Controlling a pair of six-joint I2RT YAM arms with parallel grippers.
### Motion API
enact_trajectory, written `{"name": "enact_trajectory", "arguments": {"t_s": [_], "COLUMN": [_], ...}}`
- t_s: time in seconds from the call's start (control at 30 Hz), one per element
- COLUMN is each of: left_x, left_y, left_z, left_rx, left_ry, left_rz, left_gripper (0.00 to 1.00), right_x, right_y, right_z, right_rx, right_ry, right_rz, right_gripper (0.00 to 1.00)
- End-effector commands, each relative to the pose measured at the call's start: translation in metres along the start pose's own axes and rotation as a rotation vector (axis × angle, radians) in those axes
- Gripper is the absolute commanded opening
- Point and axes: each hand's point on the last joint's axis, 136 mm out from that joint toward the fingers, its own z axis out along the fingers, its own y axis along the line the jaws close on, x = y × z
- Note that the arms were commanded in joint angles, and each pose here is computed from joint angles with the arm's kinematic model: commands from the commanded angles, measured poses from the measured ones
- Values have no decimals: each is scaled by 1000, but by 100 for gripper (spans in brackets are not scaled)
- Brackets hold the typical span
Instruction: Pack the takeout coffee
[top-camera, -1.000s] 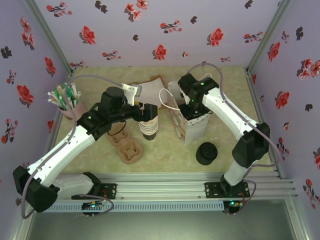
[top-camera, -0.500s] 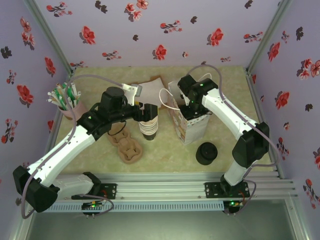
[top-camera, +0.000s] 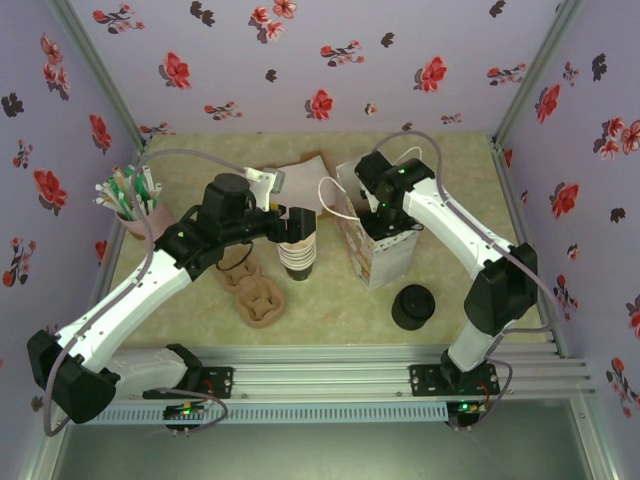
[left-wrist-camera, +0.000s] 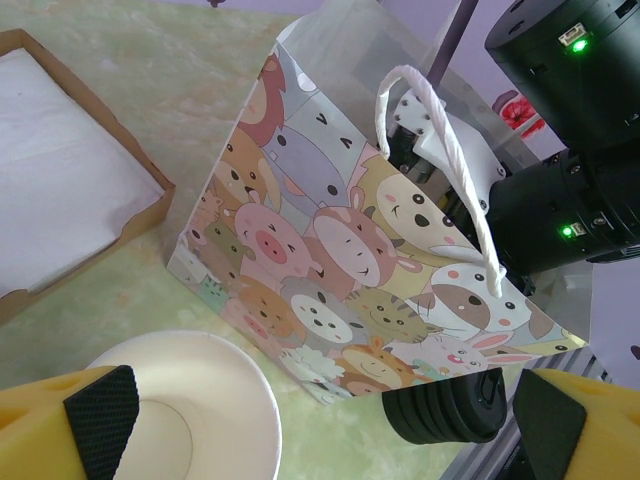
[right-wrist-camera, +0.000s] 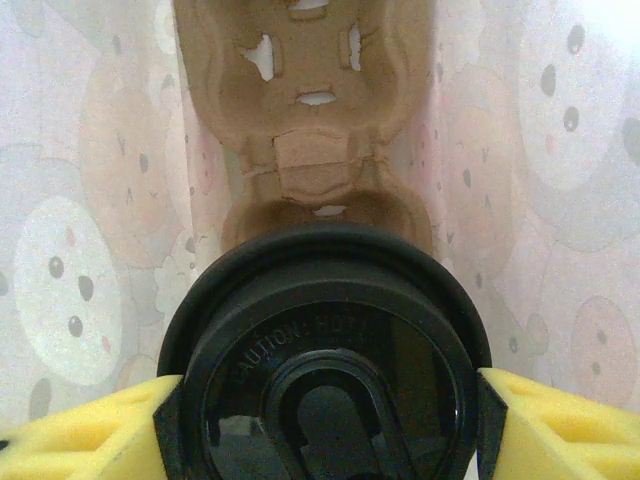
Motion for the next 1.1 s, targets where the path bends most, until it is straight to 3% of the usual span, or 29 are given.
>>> {"name": "enact_trajectory", "arguments": {"t_s": [0.0, 1.07], "left_x": [-15, -15], "left_y": [-8, -8], "left_z": [-2, -2], "left_rx": [13, 15], "left_ry": [-45, -46], "left_rz": [38, 39], "left_gripper": [99, 99], "right_x": [8, 9], "right_y": [-2, -2], "right_z": [14, 14], "right_rx": [17, 13], "right_ry": [57, 58], "right_rz": [-5, -4], "right_gripper": [68, 69]}}
